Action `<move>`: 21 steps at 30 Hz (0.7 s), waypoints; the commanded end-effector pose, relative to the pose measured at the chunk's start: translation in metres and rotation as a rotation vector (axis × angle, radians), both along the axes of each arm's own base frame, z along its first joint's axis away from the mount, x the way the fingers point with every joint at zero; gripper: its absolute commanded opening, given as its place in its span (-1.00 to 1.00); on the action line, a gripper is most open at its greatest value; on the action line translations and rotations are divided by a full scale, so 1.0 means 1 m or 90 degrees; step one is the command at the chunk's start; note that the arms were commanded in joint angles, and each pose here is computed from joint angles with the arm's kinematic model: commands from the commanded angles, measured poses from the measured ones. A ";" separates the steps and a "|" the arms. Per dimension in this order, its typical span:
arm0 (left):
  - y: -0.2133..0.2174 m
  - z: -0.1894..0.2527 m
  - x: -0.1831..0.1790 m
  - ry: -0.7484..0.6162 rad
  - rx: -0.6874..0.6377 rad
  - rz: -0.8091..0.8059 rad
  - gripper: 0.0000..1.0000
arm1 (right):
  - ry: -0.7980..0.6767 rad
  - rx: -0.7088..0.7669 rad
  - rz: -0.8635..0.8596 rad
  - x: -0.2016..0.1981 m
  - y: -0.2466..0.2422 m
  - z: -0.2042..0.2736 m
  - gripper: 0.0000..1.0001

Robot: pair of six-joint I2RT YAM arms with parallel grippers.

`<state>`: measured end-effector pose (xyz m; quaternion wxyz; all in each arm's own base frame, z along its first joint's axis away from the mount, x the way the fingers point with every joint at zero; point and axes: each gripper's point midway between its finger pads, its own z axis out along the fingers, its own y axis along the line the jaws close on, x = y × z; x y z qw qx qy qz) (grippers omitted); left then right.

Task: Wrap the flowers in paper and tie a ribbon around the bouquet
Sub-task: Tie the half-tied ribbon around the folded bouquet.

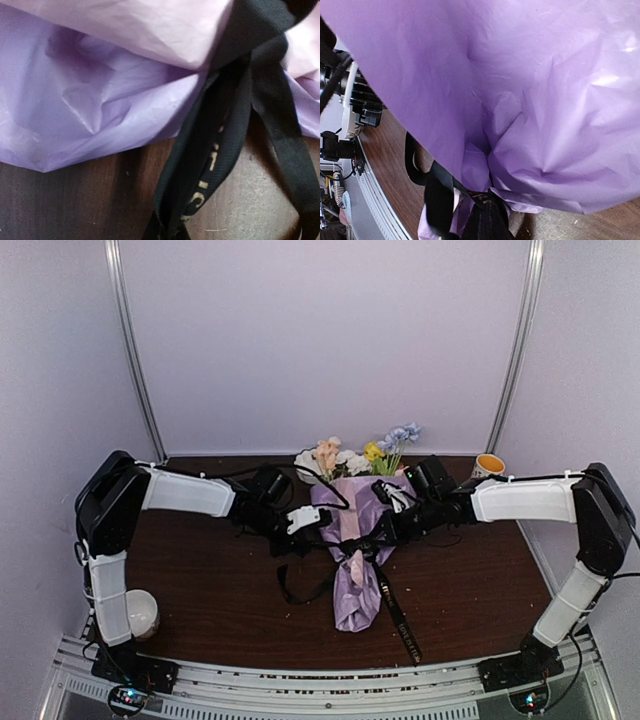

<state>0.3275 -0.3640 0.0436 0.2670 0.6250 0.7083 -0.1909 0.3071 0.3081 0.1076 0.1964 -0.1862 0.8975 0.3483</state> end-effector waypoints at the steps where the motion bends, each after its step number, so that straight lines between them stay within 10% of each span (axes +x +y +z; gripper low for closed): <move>1: 0.004 0.017 0.001 -0.010 -0.013 0.039 -1.00 | -0.037 -0.011 -0.070 0.005 -0.021 0.015 -1.00; 21: 0.063 -0.014 0.014 0.149 0.055 0.276 -1.00 | 0.128 -0.103 -0.243 -0.057 -0.119 -0.091 -1.00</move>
